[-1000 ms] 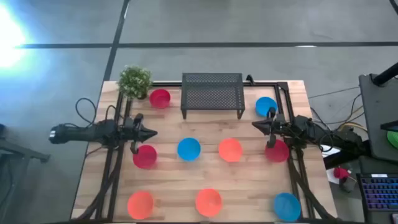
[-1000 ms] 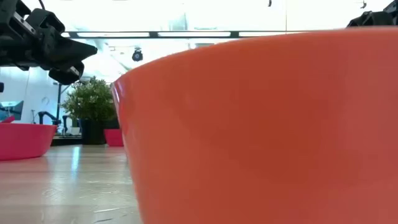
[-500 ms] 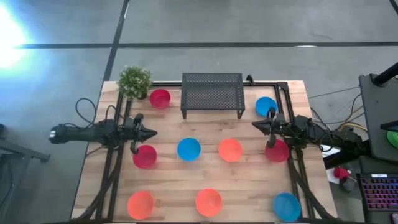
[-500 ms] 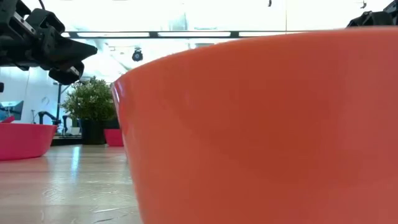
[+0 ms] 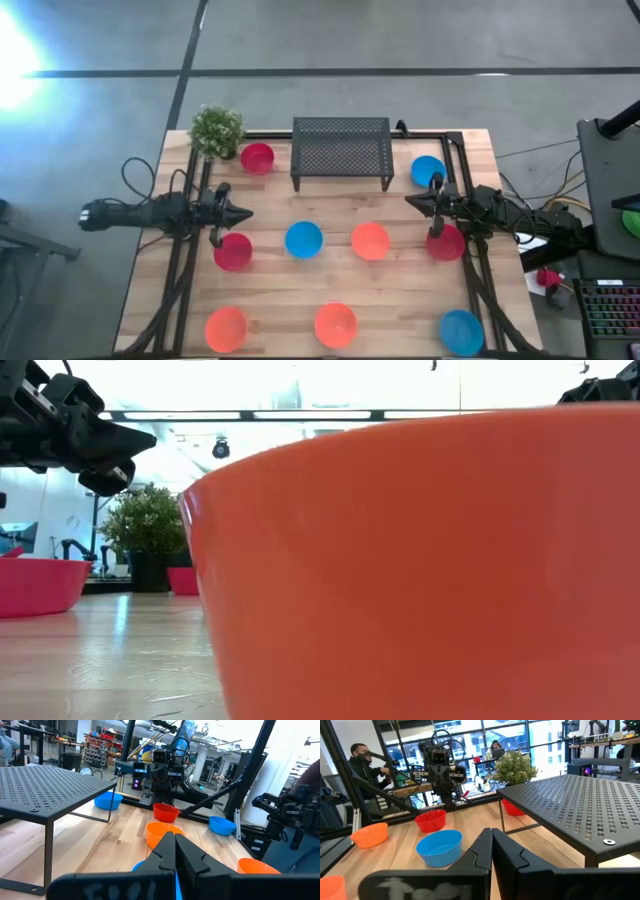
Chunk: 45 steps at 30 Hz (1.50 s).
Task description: Pick & Place Mini bowls
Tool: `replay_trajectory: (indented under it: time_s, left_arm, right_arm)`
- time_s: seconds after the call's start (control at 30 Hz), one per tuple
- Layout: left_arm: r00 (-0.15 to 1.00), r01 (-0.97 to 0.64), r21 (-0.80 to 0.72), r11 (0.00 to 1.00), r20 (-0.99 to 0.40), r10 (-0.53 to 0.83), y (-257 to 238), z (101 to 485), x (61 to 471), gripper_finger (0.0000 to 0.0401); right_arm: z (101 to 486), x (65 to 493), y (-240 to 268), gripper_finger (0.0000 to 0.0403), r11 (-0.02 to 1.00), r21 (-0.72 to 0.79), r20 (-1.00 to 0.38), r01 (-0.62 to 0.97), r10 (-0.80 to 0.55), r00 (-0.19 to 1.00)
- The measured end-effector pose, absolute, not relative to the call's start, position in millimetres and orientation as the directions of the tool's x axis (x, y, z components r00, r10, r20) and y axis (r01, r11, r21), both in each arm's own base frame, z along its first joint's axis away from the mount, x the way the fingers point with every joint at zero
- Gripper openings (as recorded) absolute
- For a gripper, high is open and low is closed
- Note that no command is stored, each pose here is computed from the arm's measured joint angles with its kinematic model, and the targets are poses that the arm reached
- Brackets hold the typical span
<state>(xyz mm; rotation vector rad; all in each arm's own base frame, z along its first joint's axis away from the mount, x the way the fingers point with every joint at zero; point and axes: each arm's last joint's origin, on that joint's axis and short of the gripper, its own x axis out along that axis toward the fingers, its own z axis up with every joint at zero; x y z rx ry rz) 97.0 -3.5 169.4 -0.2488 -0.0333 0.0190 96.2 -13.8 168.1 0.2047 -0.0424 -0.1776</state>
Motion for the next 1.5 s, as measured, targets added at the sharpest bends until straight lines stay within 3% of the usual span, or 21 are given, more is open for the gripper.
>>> replay_trajectory:
  time_s: [0.67, 1.5]
  left_arm:
    - [0.999, -0.014, -0.246, 0.969, 0.031, 0.023, -3, 169, 97, 0.0]
    - [0.999, -0.014, -0.246, 0.969, 0.031, 0.022, -3, 169, 97, 0.0]
  right_arm:
    - [169, 96, -14, 0.0008, 0.963, 0.21, 0.028, 0.17, -0.18, 0.983]
    - [189, 94, -13, 0.0008, 0.974, 0.203, 0.234, 0.103, -0.15, 0.961]
